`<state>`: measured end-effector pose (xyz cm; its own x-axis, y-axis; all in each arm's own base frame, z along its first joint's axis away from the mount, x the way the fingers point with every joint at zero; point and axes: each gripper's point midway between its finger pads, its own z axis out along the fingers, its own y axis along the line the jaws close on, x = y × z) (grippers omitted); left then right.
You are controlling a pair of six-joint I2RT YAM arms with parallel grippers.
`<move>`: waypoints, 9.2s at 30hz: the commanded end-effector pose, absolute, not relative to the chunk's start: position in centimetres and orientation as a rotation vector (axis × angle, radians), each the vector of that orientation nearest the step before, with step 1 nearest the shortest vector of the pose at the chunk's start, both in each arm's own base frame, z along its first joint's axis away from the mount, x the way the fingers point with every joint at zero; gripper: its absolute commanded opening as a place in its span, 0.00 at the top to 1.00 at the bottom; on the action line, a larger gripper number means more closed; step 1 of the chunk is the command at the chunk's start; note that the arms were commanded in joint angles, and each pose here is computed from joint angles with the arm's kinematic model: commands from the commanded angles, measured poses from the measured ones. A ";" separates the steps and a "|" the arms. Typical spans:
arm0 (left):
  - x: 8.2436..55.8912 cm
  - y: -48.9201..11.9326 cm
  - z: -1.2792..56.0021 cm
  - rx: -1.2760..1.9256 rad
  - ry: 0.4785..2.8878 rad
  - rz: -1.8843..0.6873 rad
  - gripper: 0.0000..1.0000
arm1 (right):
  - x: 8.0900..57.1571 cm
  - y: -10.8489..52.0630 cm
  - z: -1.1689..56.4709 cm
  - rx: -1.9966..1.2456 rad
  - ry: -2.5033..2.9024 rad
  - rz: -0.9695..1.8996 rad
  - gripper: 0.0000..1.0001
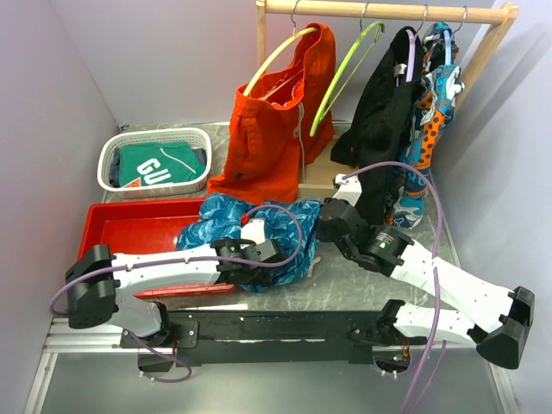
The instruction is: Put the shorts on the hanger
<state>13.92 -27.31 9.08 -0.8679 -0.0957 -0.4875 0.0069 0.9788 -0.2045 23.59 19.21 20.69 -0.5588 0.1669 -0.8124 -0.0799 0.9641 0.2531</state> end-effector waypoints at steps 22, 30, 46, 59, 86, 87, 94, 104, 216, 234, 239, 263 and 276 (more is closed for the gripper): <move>15.5 -27.4 6.9 -0.093 2.549 -0.185 0.78 | 24.2 18.5 21.0 0.131 2.108 0.345 1.00; 19.4 -26.8 23.2 -0.091 2.234 -0.302 0.99 | 24.6 15.3 27.8 0.188 1.959 0.340 1.00; 21.4 -25.9 55.6 -0.013 1.613 -0.688 0.99 | 20.5 8.9 53.4 0.325 1.393 0.650 1.00; 27.0 -22.4 34.8 -0.179 2.003 -0.656 0.99 | 22.8 15.2 34.6 0.273 1.785 0.632 1.00; 23.6 -23.4 16.8 -0.154 2.395 -0.609 0.99 | 29.8 15.6 42.4 0.282 1.692 0.459 0.09; 23.6 -23.4 16.9 -0.148 2.395 -0.607 0.99 | 30.7 15.5 43.5 0.292 1.675 0.447 0.09; 23.8 -23.7 17.6 -0.109 2.390 -0.611 0.99 | 39.2 15.9 47.5 0.375 1.637 0.362 0.04; 24.1 -23.4 18.6 -0.097 2.353 -0.605 0.99 | 43.0 15.2 45.9 0.418 1.694 0.212 0.10; 31.2 -22.6 17.3 -0.297 2.398 -0.328 0.99 | 10.0 14.6 30.7 -0.406 2.063 0.931 1.00; 25.7 -24.6 26.2 -0.098 2.291 -0.467 0.99 | 10.8 16.9 34.6 -0.430 1.827 1.069 1.00; 23.7 -24.0 30.9 -0.168 2.195 -0.537 0.99 | 10.6 18.0 36.1 -0.470 1.758 1.122 1.00; 20.7 -21.2 28.7 -0.050 2.115 -0.401 0.54 | 14.2 29.1 28.6 -0.530 1.506 1.172 1.00; 20.7 -22.4 32.8 0.052 1.920 -0.595 0.26 | 14.9 29.3 26.8 -0.508 1.525 1.152 1.00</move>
